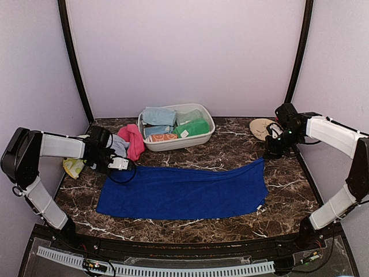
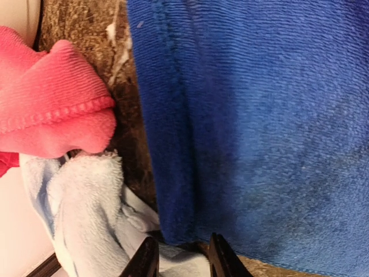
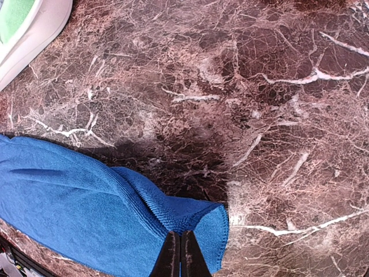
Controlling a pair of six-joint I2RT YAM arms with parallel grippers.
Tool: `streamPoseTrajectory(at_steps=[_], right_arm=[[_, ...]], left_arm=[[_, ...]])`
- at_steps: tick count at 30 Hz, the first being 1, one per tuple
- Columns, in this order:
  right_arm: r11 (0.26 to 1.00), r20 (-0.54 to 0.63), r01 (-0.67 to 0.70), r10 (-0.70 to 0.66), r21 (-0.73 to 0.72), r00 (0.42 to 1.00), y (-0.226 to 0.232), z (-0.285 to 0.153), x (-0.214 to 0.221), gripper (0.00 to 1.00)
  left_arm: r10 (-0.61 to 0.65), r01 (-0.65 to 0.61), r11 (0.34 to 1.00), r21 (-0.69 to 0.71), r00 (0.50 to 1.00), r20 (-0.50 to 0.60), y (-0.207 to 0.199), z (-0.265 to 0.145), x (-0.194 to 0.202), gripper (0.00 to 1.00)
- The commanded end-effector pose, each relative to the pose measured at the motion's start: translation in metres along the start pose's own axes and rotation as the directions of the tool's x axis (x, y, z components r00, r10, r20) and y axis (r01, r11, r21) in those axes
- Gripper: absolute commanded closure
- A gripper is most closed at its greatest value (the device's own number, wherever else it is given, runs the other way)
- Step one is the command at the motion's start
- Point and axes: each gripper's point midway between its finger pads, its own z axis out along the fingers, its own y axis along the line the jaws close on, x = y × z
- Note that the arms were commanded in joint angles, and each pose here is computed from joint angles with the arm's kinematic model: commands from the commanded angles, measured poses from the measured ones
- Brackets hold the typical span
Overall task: Roll the towels
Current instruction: Pick up the towel from the center of the board.
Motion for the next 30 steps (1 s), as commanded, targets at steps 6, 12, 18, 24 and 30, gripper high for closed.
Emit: streamPoseTrajectory(at_steps=[6, 12, 18, 24, 30], right_arm=[[1.0, 0.039, 0.008, -0.007, -0.024, 0.999, 0.008, -0.01, -0.009, 1.0], [1.0, 0.035, 0.01, -0.009, -0.014, 0.999, 0.006, -0.008, -0.008, 1.0], [1.0, 0.037, 0.007, -0.006, -0.025, 0.999, 0.008, -0.008, -0.009, 1.0], [1.0, 0.05, 0.008, -0.007, -0.021, 0.999, 0.007, -0.011, -0.01, 1.0], [1.0, 0.073, 0.014, -0.012, -0.027, 0.997, 0.011, -0.019, -0.018, 1.0]], left_arm=[[0.012, -0.011, 0.999, 0.039, 1.0, -0.025, -0.001, 0.012, 0.005, 0.72], [0.011, -0.007, 0.991, 0.132, 0.999, -0.033, -0.013, 0.012, 0.006, 0.71], [-0.019, 0.033, 0.971, 0.238, 0.998, -0.058, -0.022, 0.024, 0.011, 0.75], [-0.056, 0.079, 0.951, 0.299, 0.995, -0.086, -0.025, 0.033, 0.015, 1.0], [-0.098, 0.12, 0.938, 0.324, 0.992, -0.083, -0.022, 0.022, 0.013, 1.0]])
